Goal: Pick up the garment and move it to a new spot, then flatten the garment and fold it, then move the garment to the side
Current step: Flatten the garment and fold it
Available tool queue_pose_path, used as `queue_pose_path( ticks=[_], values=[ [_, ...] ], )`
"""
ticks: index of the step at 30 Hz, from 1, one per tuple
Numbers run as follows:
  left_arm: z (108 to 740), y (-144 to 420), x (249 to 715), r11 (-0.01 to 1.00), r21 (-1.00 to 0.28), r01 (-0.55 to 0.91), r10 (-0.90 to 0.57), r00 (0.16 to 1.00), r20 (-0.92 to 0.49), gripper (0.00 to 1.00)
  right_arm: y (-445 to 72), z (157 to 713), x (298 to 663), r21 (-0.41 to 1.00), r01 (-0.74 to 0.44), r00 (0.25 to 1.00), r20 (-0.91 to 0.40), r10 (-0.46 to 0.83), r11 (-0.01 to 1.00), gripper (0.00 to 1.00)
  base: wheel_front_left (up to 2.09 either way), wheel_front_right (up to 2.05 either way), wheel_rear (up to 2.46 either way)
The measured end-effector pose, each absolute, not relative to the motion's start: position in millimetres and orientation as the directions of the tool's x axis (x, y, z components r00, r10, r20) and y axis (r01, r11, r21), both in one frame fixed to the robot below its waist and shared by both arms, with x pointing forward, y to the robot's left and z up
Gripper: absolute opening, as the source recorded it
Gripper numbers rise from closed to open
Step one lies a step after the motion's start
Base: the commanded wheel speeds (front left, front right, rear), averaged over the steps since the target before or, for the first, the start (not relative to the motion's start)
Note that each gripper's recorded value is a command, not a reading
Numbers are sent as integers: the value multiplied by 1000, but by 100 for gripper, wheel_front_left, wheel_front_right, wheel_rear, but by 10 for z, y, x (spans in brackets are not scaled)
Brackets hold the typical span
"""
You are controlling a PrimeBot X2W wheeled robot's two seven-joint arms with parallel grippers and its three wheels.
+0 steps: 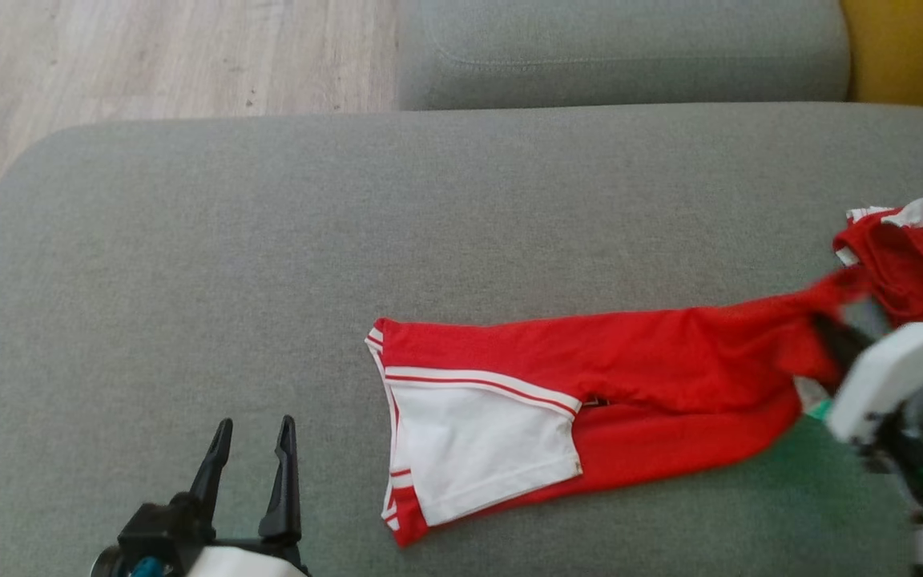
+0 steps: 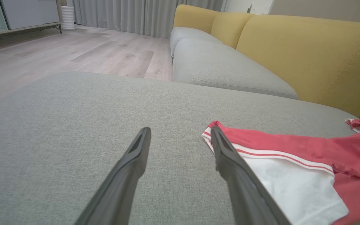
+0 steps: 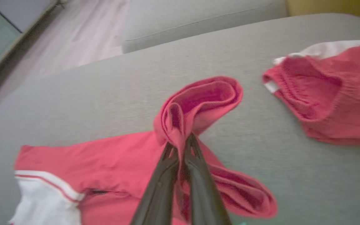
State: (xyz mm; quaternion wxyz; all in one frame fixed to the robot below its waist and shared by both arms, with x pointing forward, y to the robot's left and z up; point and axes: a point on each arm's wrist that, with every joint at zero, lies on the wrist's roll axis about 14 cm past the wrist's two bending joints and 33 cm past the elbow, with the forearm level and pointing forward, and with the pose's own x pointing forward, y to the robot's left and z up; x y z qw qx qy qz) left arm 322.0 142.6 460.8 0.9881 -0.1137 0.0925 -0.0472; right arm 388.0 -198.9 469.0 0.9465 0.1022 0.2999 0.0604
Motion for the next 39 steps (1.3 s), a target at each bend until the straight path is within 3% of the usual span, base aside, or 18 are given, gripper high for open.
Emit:
queue_pose_path(
  ticks=[6,11,16,22,32,33,34,39],
  values=[
    [4628,1490,3166,972,-228,58,-97,982,-163,100,-1086,4886,3819,369,-253,774,-478,416,895,0,0,0,0],
    [4649,1580,3103,973,-228,29,-65,986,-155,100,-432,4941,3666,436,-404,687,-437,581,804,0,0,0,0],
    [4648,1667,3025,973,-230,-1,-35,987,-155,100,42,4874,3519,515,-481,600,-397,695,710,0,0,0,0],
    [4611,1764,2915,971,-233,-45,6,986,-167,100,439,4679,3410,577,-510,506,-399,765,638,0,0,0,0],
    [4563,1844,2783,966,-244,-87,44,983,-176,100,800,4490,3377,574,-553,422,-432,797,604,0,0,0,0],
    [4562,1847,2777,965,-245,-90,47,983,-176,100,816,4460,3361,572,-554,414,-441,797,604,21,0,0,0],
    [4560,1843,2770,964,-248,-92,49,983,-176,100,846,4396,3315,572,-555,393,-458,797,603,99,0,0,0],
    [4564,1803,2778,964,-254,-84,42,985,-169,100,876,4353,3286,563,-565,388,-464,796,603,100,0,0,0]
  ],
)
